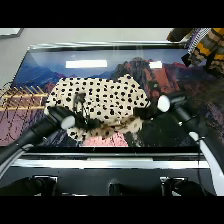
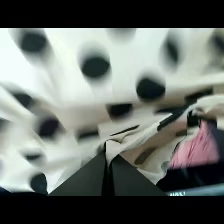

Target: Fold the clothes and pants, and hang the long-sleeved shirts on hangers.

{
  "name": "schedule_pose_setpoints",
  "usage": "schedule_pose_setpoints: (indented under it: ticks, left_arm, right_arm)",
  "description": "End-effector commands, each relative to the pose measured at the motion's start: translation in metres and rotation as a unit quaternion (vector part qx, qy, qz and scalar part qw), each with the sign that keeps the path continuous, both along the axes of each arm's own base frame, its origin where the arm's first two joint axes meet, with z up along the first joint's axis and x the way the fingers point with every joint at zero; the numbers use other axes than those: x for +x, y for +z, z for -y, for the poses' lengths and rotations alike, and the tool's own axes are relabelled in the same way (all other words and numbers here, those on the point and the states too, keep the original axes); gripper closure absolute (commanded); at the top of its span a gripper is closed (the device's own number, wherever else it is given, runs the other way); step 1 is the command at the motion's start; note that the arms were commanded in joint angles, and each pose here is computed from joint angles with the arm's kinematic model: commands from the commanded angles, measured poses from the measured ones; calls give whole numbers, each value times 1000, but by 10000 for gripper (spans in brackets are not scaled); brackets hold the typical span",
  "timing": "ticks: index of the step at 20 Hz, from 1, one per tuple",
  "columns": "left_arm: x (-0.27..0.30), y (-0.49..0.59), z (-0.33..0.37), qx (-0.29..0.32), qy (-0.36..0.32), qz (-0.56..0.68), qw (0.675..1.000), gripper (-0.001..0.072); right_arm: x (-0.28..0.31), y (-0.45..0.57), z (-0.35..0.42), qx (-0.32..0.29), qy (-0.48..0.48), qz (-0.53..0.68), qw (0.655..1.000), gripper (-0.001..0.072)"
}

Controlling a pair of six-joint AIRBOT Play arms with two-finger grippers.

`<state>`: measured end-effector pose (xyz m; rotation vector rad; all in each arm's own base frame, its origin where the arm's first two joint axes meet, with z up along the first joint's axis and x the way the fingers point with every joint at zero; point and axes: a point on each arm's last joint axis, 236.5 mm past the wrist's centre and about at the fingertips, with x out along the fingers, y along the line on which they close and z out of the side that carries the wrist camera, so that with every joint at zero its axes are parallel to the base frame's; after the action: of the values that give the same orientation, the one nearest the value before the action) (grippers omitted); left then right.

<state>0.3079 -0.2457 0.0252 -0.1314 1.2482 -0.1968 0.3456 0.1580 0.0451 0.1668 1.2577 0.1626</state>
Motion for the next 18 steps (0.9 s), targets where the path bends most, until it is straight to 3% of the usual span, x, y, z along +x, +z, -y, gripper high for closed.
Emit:
schedule_pose_setpoints:
  ticks: [1,4,9,14,16,18]
  left_arm:
    - [33,103,-25,21,0,88,996,692]
    - [27,182,-27,-18,6,137,990,692]
    - [-12,274,-33,-88,-9,211,973,692]
    - [-57,317,-39,-142,-40,248,957,691]
    - [-69,322,-34,-156,-54,246,955,692]
    - [-69,315,-28,-162,-48,228,959,692]
  right_arm:
    - [1,96,6,-1,19,57,998,690]
    - [-14,180,11,29,14,132,991,691]
    - [-89,271,40,63,0,194,979,691]
    - [-158,323,55,132,-23,240,961,691]
    - [-168,332,48,164,-26,241,956,691]
    - [-158,326,44,159,-27,231,960,691]
